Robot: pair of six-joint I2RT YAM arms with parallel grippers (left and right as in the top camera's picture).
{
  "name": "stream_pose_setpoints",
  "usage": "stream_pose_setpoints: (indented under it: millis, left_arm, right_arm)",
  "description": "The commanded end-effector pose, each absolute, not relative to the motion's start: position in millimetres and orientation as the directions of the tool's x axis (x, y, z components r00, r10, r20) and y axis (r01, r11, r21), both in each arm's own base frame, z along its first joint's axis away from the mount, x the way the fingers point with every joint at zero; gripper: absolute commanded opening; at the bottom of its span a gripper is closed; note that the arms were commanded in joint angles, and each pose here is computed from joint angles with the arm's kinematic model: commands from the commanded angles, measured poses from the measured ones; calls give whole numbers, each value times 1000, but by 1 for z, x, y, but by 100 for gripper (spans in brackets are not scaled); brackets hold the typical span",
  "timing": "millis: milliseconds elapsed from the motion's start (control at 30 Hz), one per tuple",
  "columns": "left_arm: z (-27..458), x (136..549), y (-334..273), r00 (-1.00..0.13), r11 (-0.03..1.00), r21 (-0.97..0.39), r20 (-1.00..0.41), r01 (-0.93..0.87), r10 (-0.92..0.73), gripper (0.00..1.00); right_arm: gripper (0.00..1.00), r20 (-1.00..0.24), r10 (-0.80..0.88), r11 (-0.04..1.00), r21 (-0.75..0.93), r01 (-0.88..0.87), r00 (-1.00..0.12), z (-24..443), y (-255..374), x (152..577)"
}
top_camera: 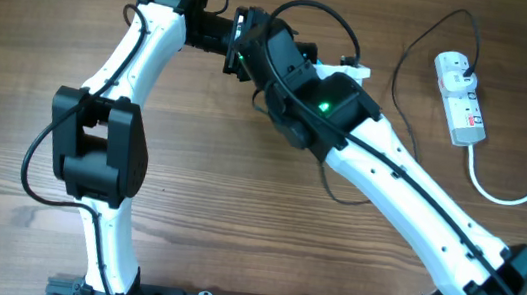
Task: Plug charger to phone and switch on socket
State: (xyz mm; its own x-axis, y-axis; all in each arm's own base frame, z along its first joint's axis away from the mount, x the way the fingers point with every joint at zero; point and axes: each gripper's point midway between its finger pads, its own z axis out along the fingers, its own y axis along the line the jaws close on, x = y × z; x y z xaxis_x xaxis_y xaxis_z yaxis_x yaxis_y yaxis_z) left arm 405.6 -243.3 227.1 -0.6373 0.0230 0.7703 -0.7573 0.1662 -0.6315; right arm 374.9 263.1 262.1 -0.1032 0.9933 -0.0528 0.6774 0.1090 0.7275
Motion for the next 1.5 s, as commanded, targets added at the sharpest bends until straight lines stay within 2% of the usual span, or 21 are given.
stream_pose_setpoints:
  millis: [0,67,167,300,467,800,1133,1333,1467]
  left_arm:
    - [243,402,-241,-645,145,-646,762,-749,62,67]
    - [242,402,-241,-645,145,-646,762,-749,62,66]
    - [242,402,-241,-645,145,-646,762,-749,62,58]
    - [236,404,-241,-650,160,-645,759,-747,26,57]
    - [227,407,-241,-656,181,-642,754,-745,-25,47]
    - [227,407,-241,-651,181,-637,758,-749,-25,46]
    - [227,407,-241,-651,181,-637,758,-749,-25,38]
    - [227,407,-241,-651,181,-637,759,-749,-25,36]
    - [227,407,-241,-651,181,-637,759,-749,-25,31]
  right_arm:
    - [4,-68,995,101,734,672,-75,255,263,382]
    - [4,-63,995,97,737,669,-75,256,264,383]
    - [4,-74,995,103,733,672,-72,255,262,382]
    - [4,-82,994,105,734,671,-66,255,260,382]
    - [4,-87,994,109,730,675,-67,254,259,381]
    - [5,-88,992,124,706,697,-88,238,268,383]
    - [8,-71,994,113,717,688,-89,240,272,386]
    - [4,-61,994,107,722,683,-91,241,274,387]
    - [6,-57,994,104,725,681,-91,242,275,388]
